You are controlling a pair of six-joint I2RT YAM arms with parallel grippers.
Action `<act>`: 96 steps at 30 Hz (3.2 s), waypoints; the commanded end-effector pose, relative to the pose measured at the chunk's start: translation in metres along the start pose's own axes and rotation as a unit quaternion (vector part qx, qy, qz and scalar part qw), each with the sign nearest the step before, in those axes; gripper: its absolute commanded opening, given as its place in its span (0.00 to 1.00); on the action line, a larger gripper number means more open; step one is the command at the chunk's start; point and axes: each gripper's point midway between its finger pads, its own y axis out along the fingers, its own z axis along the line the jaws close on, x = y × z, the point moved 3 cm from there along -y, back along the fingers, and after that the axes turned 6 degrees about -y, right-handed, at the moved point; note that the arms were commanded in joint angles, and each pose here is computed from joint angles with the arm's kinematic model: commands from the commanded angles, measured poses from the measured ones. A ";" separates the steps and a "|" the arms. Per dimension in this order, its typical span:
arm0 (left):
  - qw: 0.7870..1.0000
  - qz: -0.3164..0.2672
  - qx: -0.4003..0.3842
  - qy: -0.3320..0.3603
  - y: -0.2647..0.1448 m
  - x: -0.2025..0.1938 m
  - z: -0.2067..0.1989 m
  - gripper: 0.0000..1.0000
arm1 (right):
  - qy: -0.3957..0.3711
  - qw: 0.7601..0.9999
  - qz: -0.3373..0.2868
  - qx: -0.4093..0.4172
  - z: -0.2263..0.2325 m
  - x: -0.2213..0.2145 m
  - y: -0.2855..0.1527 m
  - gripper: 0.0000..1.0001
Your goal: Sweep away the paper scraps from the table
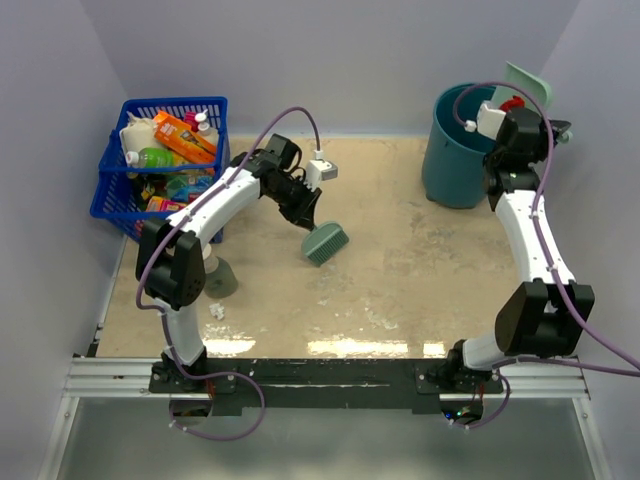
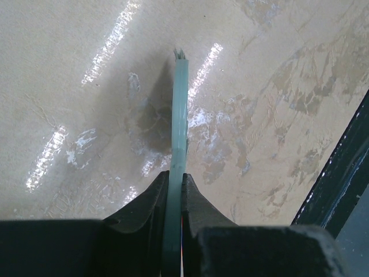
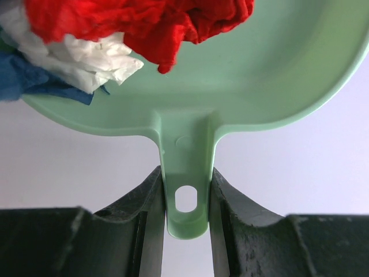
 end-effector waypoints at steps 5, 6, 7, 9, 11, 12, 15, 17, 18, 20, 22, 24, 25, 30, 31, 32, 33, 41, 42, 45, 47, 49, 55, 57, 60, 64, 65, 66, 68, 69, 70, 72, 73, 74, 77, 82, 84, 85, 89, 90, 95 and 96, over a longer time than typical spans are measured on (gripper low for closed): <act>1.000 -0.016 -0.008 0.017 -0.011 0.008 -0.009 0.00 | -0.037 0.997 -0.025 -0.066 -0.024 -0.005 -0.012 0.00; 1.000 -0.016 -0.008 0.017 -0.011 0.008 -0.009 0.00 | -0.046 0.996 -0.031 -0.066 -0.022 -0.003 -0.012 0.00; 1.000 -0.017 -0.008 0.016 -0.012 0.008 -0.010 0.00 | -0.054 0.996 -0.031 -0.063 -0.022 -0.003 -0.012 0.00; 1.000 -0.017 -0.008 0.017 -0.011 0.008 -0.010 0.00 | -0.055 0.997 -0.013 -0.058 -0.027 -0.009 -0.013 0.00; 1.000 -0.015 -0.009 0.016 -0.010 0.007 -0.009 0.00 | -0.070 0.997 -0.004 -0.041 -0.027 -0.006 -0.015 0.00; 1.000 -0.014 -0.009 0.016 -0.008 0.007 -0.009 0.00 | -0.058 0.997 0.000 -0.046 -0.039 -0.009 -0.018 0.00; 1.000 -0.014 -0.013 0.013 -0.006 0.009 -0.008 0.00 | -0.054 0.998 0.011 -0.012 -0.029 -0.011 -0.009 0.00; 1.000 -0.014 -0.016 0.015 -0.004 0.012 -0.009 0.00 | -0.060 0.997 0.037 -0.014 -0.029 -0.017 -0.010 0.00; 1.000 -0.015 -0.016 0.015 -0.004 0.013 -0.009 0.00 | -0.051 0.998 0.033 -0.023 -0.036 -0.019 -0.013 0.00; 1.000 -0.016 -0.017 0.015 -0.004 0.015 -0.009 0.00 | -0.028 0.999 0.018 -0.022 -0.035 -0.016 -0.013 0.00; 1.000 -0.016 -0.018 0.016 -0.003 0.015 -0.009 0.00 | 0.003 1.000 -0.004 -0.016 -0.032 -0.014 -0.014 0.00; 1.000 -0.015 -0.020 0.016 -0.002 0.015 -0.010 0.00 | 0.031 0.999 -0.018 -0.018 -0.030 -0.014 -0.018 0.00; 1.000 -0.017 -0.020 0.017 -0.002 0.016 -0.010 0.00 | 0.067 0.997 -0.028 -0.016 -0.030 -0.015 -0.023 0.00; 1.000 -0.016 -0.019 0.017 -0.001 0.016 -0.009 0.00 | 0.233 0.959 -0.153 0.044 -0.053 0.004 -0.048 0.00; 1.000 -0.017 -0.019 0.018 -0.001 0.016 -0.009 0.00 | 0.250 0.949 -0.184 0.057 -0.058 0.009 -0.056 0.00; 1.000 -0.017 -0.019 0.018 -0.001 0.016 -0.009 0.00 | 0.262 0.931 -0.243 0.072 -0.064 0.021 -0.068 0.00; 1.000 -0.016 -0.020 0.017 0.000 0.016 -0.008 0.00 | 0.273 0.920 -0.264 0.101 -0.057 0.025 -0.076 0.00; 0.999 -0.027 -0.008 0.018 -0.003 0.026 -0.006 0.00 | 0.303 0.848 -0.374 0.220 -0.025 0.056 -0.120 0.00; 0.999 -0.028 -0.006 0.018 -0.003 0.026 -0.005 0.00 | 0.303 0.840 -0.381 0.240 -0.017 0.059 -0.125 0.00; 0.999 -0.029 0.016 0.022 -0.005 0.029 0.000 0.00 | 0.263 0.811 -0.418 0.313 0.014 0.073 -0.150 0.00; 0.998 -0.035 0.043 0.031 -0.009 0.036 0.007 0.00 | 0.235 0.795 -0.435 0.352 0.034 0.086 -0.170 0.00; 0.996 -0.037 0.069 0.035 -0.012 0.040 0.014 0.00 | 0.189 0.783 -0.444 0.392 0.062 0.094 -0.193 0.00; 0.963 -0.098 0.246 0.040 -0.061 0.077 0.057 0.00 | 0.036 0.764 -0.405 0.501 0.160 0.081 -0.227 0.00; 0.957 -0.120 0.260 0.040 -0.073 0.089 0.061 0.00 | -0.007 0.765 -0.369 0.528 0.190 0.069 -0.228 0.00; 0.957 -0.135 0.255 0.044 -0.079 0.098 0.057 0.00 | -0.015 0.769 -0.313 0.557 0.230 0.067 -0.226 0.00; 0.951 -0.140 0.270 0.057 -0.094 0.105 0.054 0.00 | 0.010 0.752 -0.269 0.602 0.264 0.074 -0.230 0.00; 0.948 -0.144 0.277 0.061 -0.100 0.107 0.054 0.00 | 0.014 0.746 -0.258 0.614 0.272 0.076 -0.231 0.00; 0.945 -0.152 0.282 0.067 -0.108 0.109 0.051 0.00 | 0.042 0.746 -0.249 0.616 0.275 0.083 -0.230 0.00; 0.942 -0.155 0.289 0.073 -0.114 0.110 0.049 0.00 | 0.055 0.731 -0.247 0.634 0.284 0.087 -0.236 0.00; 0.940 -0.162 0.291 0.077 -0.122 0.111 0.045 0.00 | 0.068 0.732 -0.244 0.632 0.286 0.091 -0.234 0.01; 0.939 -0.165 0.290 0.081 -0.125 0.112 0.042 0.00 | 0.068 0.733 -0.242 0.633 0.291 0.090 -0.234 0.02; 0.934 -0.182 0.294 0.092 -0.141 0.114 0.033 0.00 | 0.063 0.742 -0.236 0.625 0.296 0.090 -0.230 0.05; 0.930 -0.186 0.302 0.097 -0.148 0.114 0.032 0.00 | 0.059 0.745 -0.230 0.624 0.300 0.088 -0.229 0.08; 0.924 -0.197 0.311 0.104 -0.162 0.114 0.025 0.00 | 0.053 0.750 -0.222 0.620 0.302 0.086 -0.226 0.10; 0.902 -0.199 0.362 0.123 -0.194 0.105 0.021 0.00 | 0.040 0.750 -0.204 0.628 0.314 0.084 -0.224 0.11; 0.847 -0.170 0.481 0.148 -0.250 0.074 0.024 0.00 | 0.058 0.735 -0.196 0.647 0.322 0.092 -0.228 0.13; 0.829 -0.141 0.519 0.152 -0.264 0.053 0.028 0.00 | 0.061 0.734 -0.199 0.647 0.321 0.094 -0.228 0.13; 0.812 -0.112 0.551 0.156 -0.275 0.042 0.034 0.00 | 0.060 0.734 -0.199 0.647 0.321 0.094 -0.228 0.13; 0.702 0.014 0.695 0.158 -0.338 -0.018 0.068 0.00 | 0.056 0.733 -0.195 0.649 0.322 0.096 -0.227 0.14; 0.678 0.015 0.720 0.150 -0.358 -0.025 0.069 0.00 | 0.053 0.733 -0.193 0.650 0.323 0.097 -0.226 0.14; 0.617 -0.037 0.777 0.117 -0.427 -0.038 0.049 0.00 | 0.057 0.728 -0.197 0.654 0.317 0.108 -0.223 0.16; 0.620 -0.031 0.776 0.111 -0.426 -0.041 0.048 0.00 | 0.057 0.726 -0.199 0.656 0.316 0.110 -0.223 0.16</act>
